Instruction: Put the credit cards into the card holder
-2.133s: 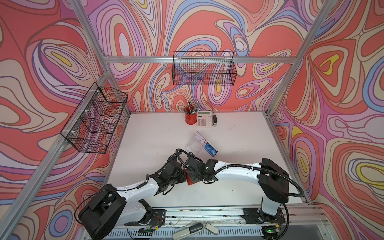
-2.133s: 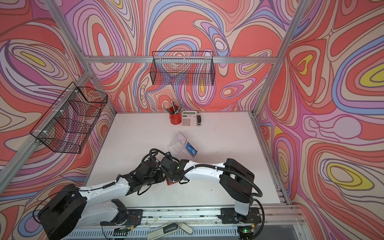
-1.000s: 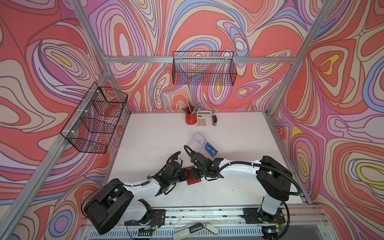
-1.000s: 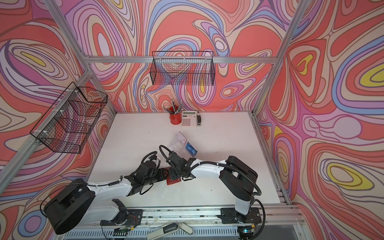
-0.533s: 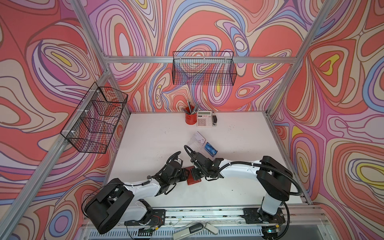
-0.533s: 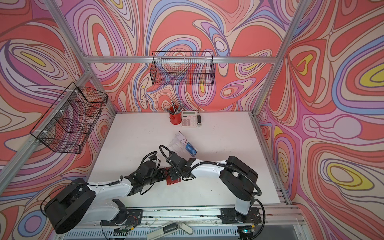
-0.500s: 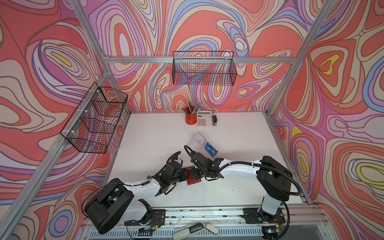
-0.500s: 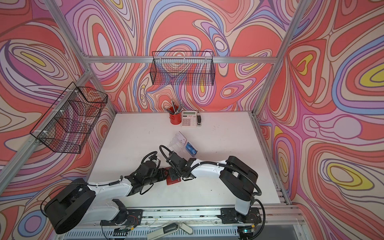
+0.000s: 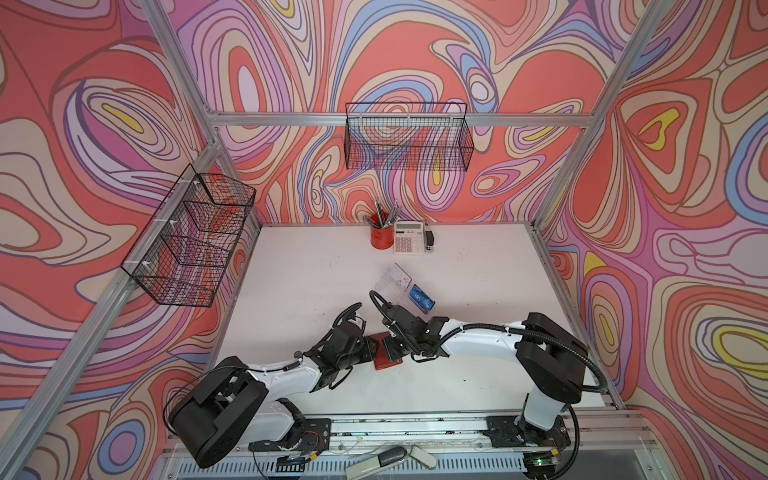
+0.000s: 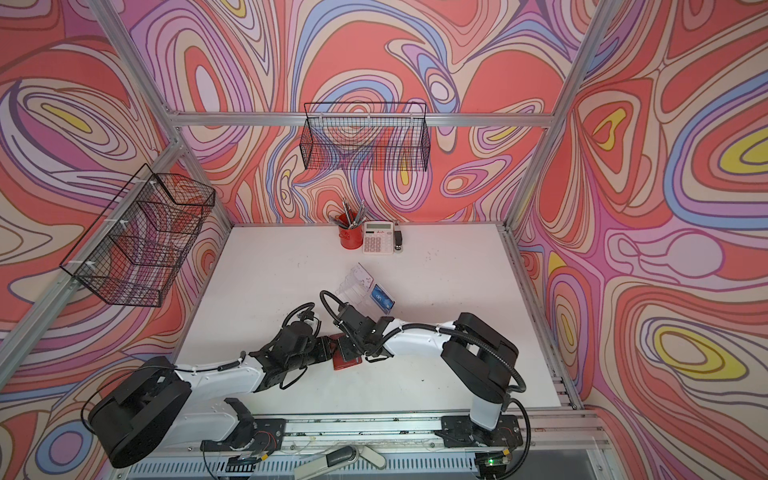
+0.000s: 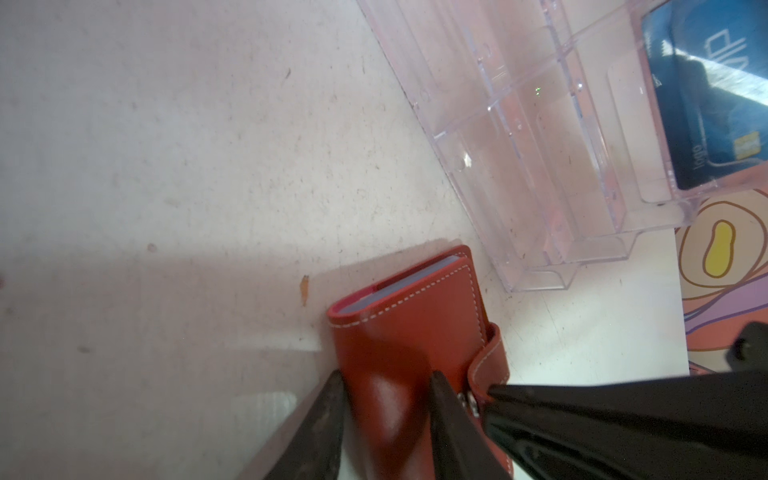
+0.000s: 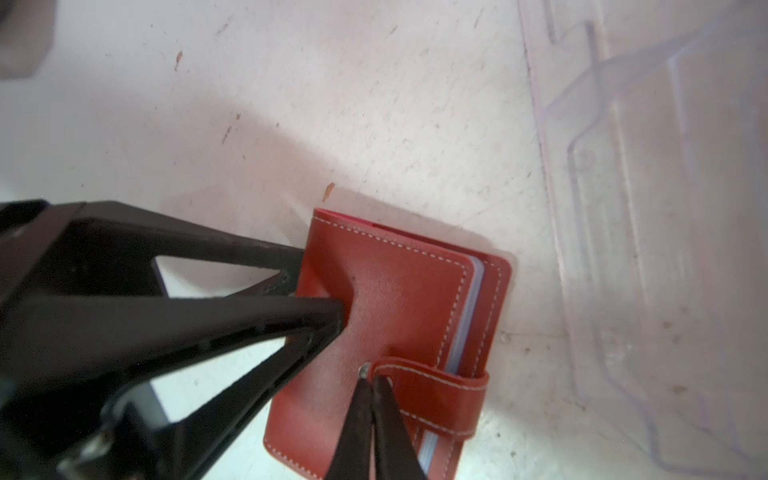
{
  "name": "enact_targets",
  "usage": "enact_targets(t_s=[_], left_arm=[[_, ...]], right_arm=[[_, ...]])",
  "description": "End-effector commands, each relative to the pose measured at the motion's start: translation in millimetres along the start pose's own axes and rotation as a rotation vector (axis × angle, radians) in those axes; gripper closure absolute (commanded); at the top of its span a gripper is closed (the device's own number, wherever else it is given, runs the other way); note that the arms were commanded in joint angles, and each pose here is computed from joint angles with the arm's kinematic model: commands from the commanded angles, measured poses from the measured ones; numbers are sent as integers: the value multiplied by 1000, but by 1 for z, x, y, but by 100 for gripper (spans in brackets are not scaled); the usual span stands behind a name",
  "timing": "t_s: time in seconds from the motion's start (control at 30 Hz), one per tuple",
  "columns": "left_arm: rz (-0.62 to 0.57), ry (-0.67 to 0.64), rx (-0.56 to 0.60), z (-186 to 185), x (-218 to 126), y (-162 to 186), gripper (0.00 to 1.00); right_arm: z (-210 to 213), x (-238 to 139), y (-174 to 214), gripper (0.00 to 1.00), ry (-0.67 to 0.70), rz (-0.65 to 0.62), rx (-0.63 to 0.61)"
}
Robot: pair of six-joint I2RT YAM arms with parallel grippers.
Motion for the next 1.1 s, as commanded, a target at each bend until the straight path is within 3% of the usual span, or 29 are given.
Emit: enact_targets(t_s=[0.0, 1.07], left_arm=[[94, -171, -23, 40, 1, 24, 63], [95, -167, -23, 40, 1, 25, 63]], right_arm=[[2, -10, -2, 100, -21, -19, 7], [3, 14, 7, 100, -52, 23, 26]])
Point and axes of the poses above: each gripper's point midway between its finger pads, its own x axis out along the fingers, its own z axis along the line the jaws close on, y = z × x, the point moved 5 cm from there along -x, back along the fingers, and after that the axes turned 8 degrees about -x, right-handed, at the moved point
